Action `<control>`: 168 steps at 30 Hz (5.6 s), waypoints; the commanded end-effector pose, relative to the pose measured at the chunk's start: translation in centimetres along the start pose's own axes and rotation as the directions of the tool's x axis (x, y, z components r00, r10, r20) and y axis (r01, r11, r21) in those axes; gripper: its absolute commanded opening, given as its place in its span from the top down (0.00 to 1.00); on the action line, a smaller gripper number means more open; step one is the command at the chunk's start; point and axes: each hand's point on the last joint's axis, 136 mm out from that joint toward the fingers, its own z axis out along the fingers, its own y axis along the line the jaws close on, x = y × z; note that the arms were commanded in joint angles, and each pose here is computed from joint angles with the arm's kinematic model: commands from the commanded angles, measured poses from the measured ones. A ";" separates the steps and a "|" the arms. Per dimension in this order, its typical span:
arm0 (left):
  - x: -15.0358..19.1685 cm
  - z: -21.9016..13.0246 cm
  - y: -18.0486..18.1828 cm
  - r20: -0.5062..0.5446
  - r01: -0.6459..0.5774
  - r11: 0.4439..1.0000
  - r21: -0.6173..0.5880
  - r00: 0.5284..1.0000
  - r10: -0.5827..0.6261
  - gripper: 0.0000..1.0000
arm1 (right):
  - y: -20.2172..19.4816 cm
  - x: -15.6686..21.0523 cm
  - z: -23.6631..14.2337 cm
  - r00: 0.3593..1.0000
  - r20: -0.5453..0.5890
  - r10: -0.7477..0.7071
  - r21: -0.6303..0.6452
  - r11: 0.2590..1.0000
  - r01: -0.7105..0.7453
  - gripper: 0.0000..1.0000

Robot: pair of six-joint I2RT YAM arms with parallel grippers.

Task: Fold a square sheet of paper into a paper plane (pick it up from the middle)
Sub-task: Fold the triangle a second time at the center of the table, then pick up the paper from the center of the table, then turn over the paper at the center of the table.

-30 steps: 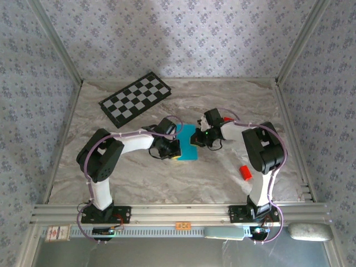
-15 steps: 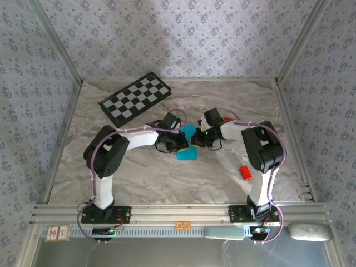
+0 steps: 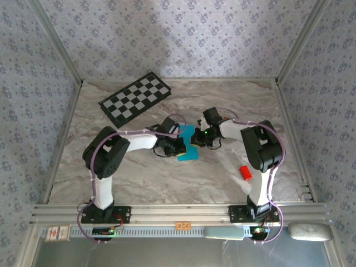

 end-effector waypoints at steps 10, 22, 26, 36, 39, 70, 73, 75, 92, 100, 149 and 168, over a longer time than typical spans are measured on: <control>1.1 -5.7 -0.2 0.088 -0.052 0.998 -0.021 0.995 0.054 0.82 | 1.5 -0.8 -1.6 0.999 0.049 -0.023 0.028 0.999 0.021 0.94; -5.1 -6.0 -6.0 0.278 -0.051 0.980 0.191 0.961 -0.004 0.65 | 3.2 -2.2 -6.9 0.961 0.261 0.090 -0.020 0.996 -0.088 0.57; -6.0 -4.3 -5.9 0.264 -0.021 0.982 0.190 0.964 -0.031 0.73 | 2.3 -1.9 -6.6 0.952 0.260 0.163 -0.035 0.987 -0.160 0.55; -7.3 -1.9 -0.3 0.302 0.091 0.996 0.021 0.949 -0.093 0.86 | 1.2 -0.5 -4.3 0.945 0.211 0.251 -0.072 0.968 -0.241 0.54; -7.1 -1.3 0.9 0.304 0.135 0.991 0.002 0.944 -0.129 0.89 | 1.4 -0.1 -3.5 0.948 0.193 0.255 -0.068 0.967 -0.246 0.54; -5.2 0.2 4.1 0.270 0.244 0.970 -0.019 0.935 -0.230 0.91 | 3.0 1.3 -0.3 0.957 0.128 0.260 -0.094 0.964 -0.249 0.72; -5.1 0.0 4.0 0.270 0.245 0.970 -0.012 0.934 -0.232 0.91 | 3.3 1.3 -0.1 0.955 0.121 0.271 -0.125 0.958 -0.257 0.74; -5.1 -0.2 3.7 0.271 0.244 0.970 0.001 0.933 -0.235 0.90 | 3.7 1.4 0.0 0.955 0.116 0.274 -0.163 0.953 -0.254 0.76; -6.7 -9.5 1.4 0.388 0.181 0.955 0.236 0.883 -0.264 0.54 | 6.8 -1.2 -3.5 0.964 0.236 0.120 -0.278 0.959 -0.052 1.00; -6.2 -14.0 -2.6 0.415 0.035 0.873 0.487 0.870 -0.266 0.13 | 11.6 -2.6 -8.3 0.966 0.251 0.057 -0.444 0.894 0.063 1.00; -5.6 -16.5 1.1 0.500 0.010 0.999 0.053 0.865 -0.035 0.96 | 7.4 -3.6 -13.9 0.929 0.369 0.024 -0.239 0.968 0.070 0.48; -5.6 -22.4 10.3 0.296 0.087 0.470 -0.878 0.871 0.392 0.96 | 1.0 -4.1 -15.8 0.889 0.455 0.037 0.053 0.996 -0.069 0.37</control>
